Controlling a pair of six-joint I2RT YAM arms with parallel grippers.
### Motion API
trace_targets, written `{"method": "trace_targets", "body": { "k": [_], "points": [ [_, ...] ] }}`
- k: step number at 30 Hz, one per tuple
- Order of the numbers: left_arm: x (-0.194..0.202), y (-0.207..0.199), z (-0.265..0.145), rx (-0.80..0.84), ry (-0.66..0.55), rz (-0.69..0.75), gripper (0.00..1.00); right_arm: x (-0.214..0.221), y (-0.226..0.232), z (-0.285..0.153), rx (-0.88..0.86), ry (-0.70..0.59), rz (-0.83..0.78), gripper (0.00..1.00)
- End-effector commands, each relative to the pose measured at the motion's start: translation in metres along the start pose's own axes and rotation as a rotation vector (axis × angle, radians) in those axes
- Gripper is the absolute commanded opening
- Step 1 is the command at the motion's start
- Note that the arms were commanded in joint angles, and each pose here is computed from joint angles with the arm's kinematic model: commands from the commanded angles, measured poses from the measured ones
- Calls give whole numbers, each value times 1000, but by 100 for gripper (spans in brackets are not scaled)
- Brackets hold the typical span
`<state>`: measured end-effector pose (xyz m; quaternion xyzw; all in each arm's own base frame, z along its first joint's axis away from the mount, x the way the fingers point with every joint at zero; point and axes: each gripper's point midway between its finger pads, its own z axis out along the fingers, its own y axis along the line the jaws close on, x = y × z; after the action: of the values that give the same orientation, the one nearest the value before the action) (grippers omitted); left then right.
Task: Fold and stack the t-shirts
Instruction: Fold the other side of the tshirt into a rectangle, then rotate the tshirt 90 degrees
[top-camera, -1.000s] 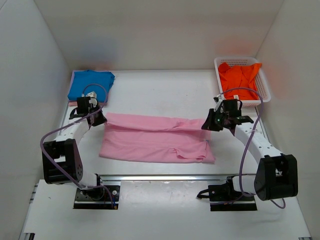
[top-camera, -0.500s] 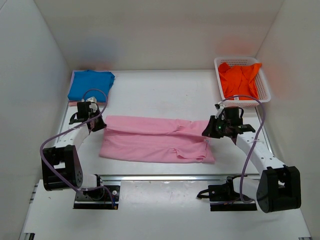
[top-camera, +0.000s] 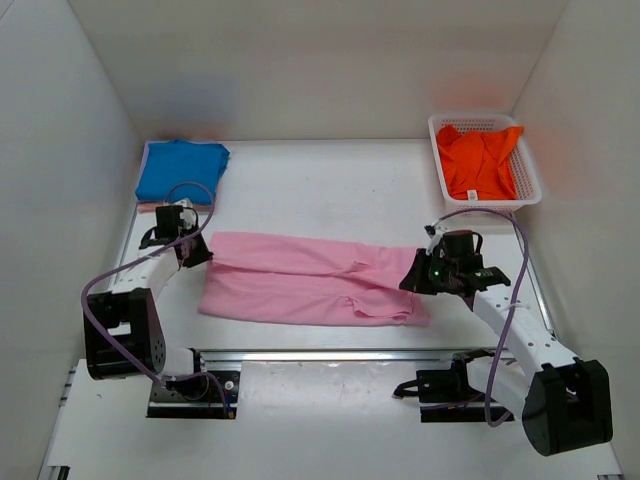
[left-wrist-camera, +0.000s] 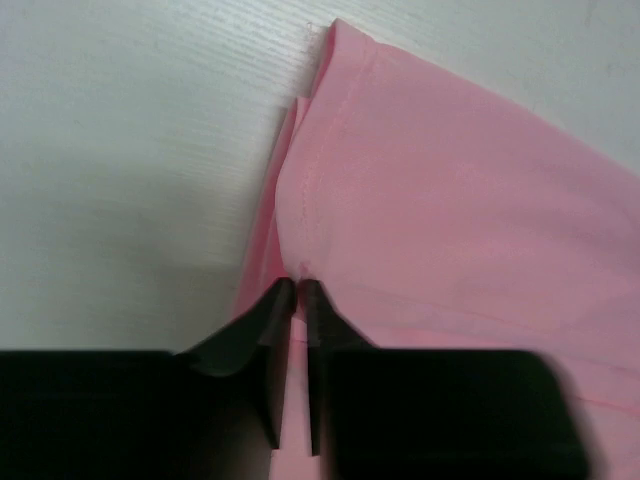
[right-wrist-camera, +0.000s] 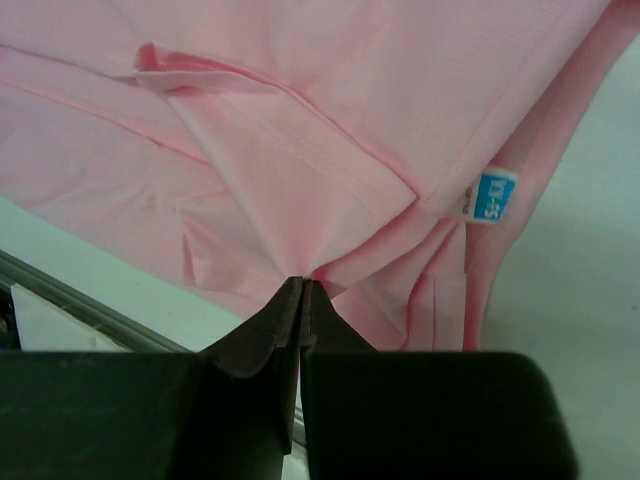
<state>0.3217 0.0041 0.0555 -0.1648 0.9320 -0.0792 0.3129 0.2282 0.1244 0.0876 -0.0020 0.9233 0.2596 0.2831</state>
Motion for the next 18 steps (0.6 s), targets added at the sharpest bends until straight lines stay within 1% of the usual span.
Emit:
{"method": "trace_targets", "body": {
  "k": [1,2,3,4,5,6,7,8,10,11,12,13,14,15,16,17,18],
  "points": [
    [-17,0,-2,-16,-17,-30,29,23,-8,-1,28,58,37,0],
    [-16,0,-2,-18,-11,-23,34,29,-10,-3,45,80,40,0],
    [-23,0,-4,-22,-22,-31,44,32,-10,-5,48,93,42,0],
    [-31,-1,-7,-23,-38,-30,52,35,-12,-8,68,96,37,4],
    [-29,-1,-8,-23,-27,-28,56,37,-14,-10,88,103,46,10],
    [-42,-6,-12,-15,-62,-27,59,36,-12,-13,92,93,40,23],
    [-48,-11,-17,-1,-77,-26,60,30,-13,-16,99,69,42,35],
    [-53,-16,-20,14,-97,-20,60,30,-14,-18,111,64,38,40],
    [-58,-29,-25,45,-113,-10,61,14,-11,-26,117,19,32,52],
    [-58,-37,-26,67,-114,3,60,10,-10,-27,120,13,30,54],
    [-59,-44,-30,91,-125,13,58,9,-9,-27,118,17,29,52],
    [-53,-47,-27,91,-109,23,54,6,-6,-27,103,17,24,47],
    [-49,-55,-26,105,-98,43,51,7,-1,-26,87,27,15,31],
    [-46,-55,-25,103,-95,51,48,11,2,-23,81,42,15,23],
    [-33,-71,-21,124,-71,94,43,10,6,-20,67,37,27,14],
    [-17,-73,-15,116,-32,117,40,18,9,-16,59,60,8,4],
    [-15,-81,-14,130,-39,143,37,23,15,-12,47,76,10,0]
  ]
}}
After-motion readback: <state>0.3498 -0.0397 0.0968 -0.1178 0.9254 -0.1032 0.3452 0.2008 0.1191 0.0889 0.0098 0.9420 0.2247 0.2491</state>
